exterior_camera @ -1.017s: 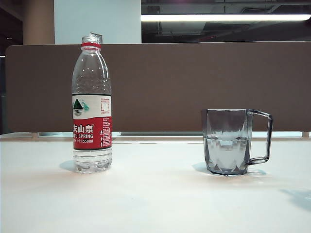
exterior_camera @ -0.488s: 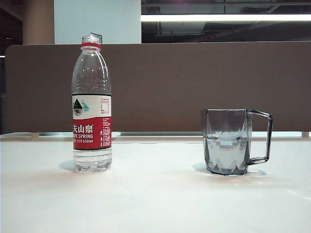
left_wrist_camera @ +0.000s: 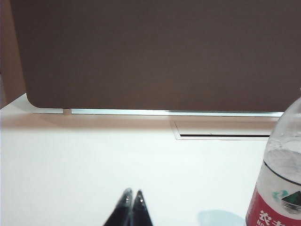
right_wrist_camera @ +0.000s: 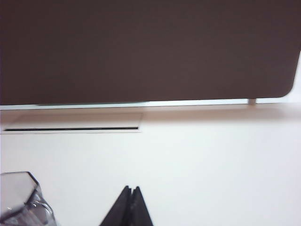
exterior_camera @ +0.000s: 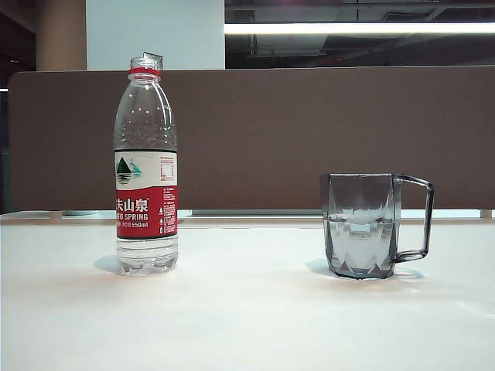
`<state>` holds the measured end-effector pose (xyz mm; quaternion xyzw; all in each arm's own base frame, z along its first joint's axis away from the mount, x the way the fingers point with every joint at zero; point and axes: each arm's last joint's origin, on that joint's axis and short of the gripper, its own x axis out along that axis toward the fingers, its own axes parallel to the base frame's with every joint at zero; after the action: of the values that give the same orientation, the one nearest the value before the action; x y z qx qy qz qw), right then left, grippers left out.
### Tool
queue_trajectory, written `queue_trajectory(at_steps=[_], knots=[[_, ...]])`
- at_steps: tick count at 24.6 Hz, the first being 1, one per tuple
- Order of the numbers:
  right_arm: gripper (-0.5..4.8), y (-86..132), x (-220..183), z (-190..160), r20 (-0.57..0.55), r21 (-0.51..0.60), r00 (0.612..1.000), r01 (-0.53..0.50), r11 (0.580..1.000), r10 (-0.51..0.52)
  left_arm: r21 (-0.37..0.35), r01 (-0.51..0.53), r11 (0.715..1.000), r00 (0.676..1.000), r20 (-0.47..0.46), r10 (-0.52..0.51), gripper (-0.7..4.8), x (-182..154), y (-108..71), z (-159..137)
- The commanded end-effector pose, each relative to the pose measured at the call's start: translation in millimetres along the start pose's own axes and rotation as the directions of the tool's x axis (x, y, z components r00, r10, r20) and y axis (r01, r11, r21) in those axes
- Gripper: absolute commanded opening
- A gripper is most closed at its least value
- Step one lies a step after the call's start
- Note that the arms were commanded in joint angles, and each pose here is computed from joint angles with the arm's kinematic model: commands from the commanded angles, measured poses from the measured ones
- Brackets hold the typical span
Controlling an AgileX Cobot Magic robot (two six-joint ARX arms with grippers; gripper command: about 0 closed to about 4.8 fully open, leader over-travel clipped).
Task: Pick up the mineral water bottle with the left hand on the table and pour water into the mug until it's half full.
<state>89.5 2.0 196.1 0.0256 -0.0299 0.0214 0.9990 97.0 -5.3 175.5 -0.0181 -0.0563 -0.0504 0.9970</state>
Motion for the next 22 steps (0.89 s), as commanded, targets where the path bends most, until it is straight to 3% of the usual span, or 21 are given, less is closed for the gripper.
queue_trajectory(at_steps=[1,15,22], knots=[[-0.08,-0.1,2.0,-2.1,0.068,-0.005,0.998,-0.004,1.000,0.004,0.005,0.004,1.000,1.000,0.016,-0.004,-0.05,-0.1,-0.3,2.4],[-0.08,-1.4,5.8,-24.5,-0.001,0.002,1.000,0.003,1.000,-0.003,0.005,0.004,1.000,1.000,0.016,-0.004,-0.05,-0.1,-0.3,2.4],[-0.08,-0.9,5.2,-13.4,0.114,-0.002,0.994,-0.002,1.000,0.003,0.005,0.005,1.000,1.000,0.016,-0.005,-0.05,-0.1,-0.3,2.4]])
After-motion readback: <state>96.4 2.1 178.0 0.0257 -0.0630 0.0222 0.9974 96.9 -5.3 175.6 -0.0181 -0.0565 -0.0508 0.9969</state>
